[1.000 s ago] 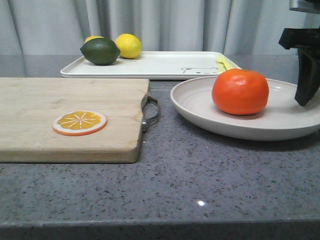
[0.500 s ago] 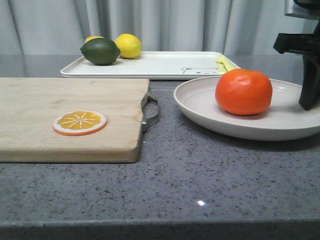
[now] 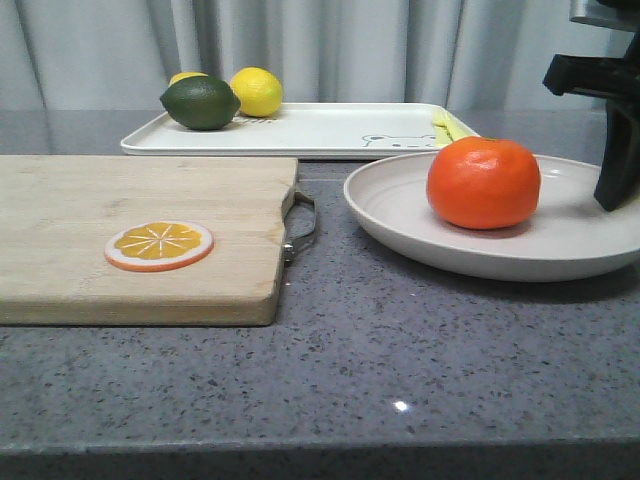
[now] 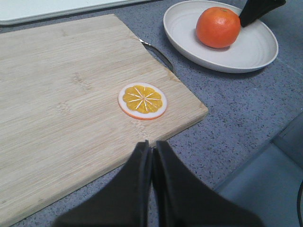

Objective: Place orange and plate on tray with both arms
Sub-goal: 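Grip the plate rim with the right gripper and tilt it up, then carry the plate with the orange onto the white tray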

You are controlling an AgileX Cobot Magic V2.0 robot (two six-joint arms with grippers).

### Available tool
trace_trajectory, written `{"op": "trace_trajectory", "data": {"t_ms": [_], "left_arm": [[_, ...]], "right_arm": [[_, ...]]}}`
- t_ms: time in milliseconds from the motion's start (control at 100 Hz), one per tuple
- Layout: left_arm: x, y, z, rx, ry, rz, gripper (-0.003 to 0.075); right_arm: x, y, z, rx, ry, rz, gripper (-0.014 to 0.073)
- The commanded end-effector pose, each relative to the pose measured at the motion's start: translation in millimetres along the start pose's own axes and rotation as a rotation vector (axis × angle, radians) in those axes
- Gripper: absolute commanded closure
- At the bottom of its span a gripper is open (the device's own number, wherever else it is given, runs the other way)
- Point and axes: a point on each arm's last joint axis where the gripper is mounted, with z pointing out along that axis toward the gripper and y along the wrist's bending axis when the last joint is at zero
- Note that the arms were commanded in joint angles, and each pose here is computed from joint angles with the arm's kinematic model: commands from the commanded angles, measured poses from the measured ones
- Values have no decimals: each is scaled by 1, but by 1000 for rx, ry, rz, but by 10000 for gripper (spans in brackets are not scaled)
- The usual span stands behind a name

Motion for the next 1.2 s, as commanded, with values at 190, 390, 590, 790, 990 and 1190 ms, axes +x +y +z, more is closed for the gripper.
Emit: {"op": "trace_trajectory", "data": {"t_ms": [190,390,590,790,990,1190], "left_arm": [[-14,-2,-4,10,-87,-14,739],[-14,-2,-4,10,-87,-14,739],[-14,-2,-4,10,-87,-14,739],[-14,-2,-4,10,-87,-14,739],[-14,-2,-4,10,-87,-14,739],[-14,-2,-4,10,-87,-14,739]], "right_arm": [[-20,3,-37,-49,-149,10,662],[-37,13,-54,-166,-215,32,662],[-62,22,-66,-239,-293,30,662],[-94,29,-65,-265,-316,18,662],[-128,39,-57,-295,-334,-8,662],[-158,48,-40,-343,-340,-11,662]]}}
